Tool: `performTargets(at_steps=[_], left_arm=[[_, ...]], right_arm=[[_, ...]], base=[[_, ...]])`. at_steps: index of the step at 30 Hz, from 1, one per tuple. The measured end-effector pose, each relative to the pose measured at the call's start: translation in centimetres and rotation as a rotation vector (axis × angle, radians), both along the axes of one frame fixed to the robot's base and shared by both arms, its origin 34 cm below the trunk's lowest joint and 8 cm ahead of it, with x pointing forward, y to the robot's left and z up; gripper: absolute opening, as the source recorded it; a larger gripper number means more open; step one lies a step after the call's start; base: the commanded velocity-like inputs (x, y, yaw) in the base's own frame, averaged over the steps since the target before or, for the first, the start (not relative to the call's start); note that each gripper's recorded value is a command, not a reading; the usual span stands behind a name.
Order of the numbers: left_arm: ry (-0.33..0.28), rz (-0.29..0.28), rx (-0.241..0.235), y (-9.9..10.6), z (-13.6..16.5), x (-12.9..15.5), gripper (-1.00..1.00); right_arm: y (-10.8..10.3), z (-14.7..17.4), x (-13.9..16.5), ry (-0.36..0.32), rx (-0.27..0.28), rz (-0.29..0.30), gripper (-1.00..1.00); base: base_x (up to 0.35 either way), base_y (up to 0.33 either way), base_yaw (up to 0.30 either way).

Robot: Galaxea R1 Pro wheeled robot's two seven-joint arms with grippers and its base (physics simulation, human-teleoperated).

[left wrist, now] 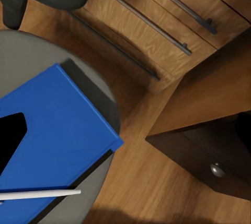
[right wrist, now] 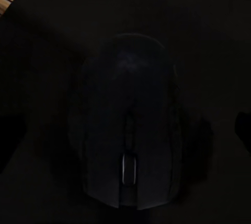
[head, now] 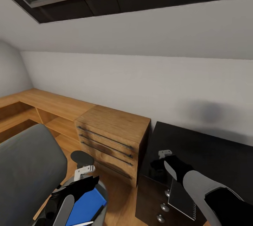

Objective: In the bedroom, organize the workspace by keeping the computer under the desk, ensuring the monitor is on the desk, placing the keyboard on the desk next to the monitor, placing the mouse on the desk next to the keyboard, moving the folder from the swivel chair onto the desk next to the mouse, stacking the notebook on top of the folder with the pen on top of the notebook, and positioning the swivel chair next to the desk.

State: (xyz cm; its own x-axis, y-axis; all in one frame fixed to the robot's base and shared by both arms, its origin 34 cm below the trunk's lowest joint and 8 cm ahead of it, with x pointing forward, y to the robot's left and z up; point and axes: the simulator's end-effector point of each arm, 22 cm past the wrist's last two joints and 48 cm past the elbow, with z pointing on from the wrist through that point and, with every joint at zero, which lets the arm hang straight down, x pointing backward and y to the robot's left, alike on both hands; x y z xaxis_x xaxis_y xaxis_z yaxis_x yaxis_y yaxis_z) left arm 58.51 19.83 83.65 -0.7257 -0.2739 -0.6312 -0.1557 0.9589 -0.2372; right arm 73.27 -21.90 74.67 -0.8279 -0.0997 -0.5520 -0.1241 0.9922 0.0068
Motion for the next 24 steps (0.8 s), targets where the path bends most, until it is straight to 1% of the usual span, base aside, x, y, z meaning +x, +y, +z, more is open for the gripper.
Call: performTargets(at_steps=[24], left_arm=[[0.001, -0.001, 0.0, 0.0, -1.0, 0.0, 1.0]], right_arm=[[0.1, -1.0, 0.1, -0.001, -0.004, 0.006, 1.0]], base=[[0.0, 0.0, 0.0]])
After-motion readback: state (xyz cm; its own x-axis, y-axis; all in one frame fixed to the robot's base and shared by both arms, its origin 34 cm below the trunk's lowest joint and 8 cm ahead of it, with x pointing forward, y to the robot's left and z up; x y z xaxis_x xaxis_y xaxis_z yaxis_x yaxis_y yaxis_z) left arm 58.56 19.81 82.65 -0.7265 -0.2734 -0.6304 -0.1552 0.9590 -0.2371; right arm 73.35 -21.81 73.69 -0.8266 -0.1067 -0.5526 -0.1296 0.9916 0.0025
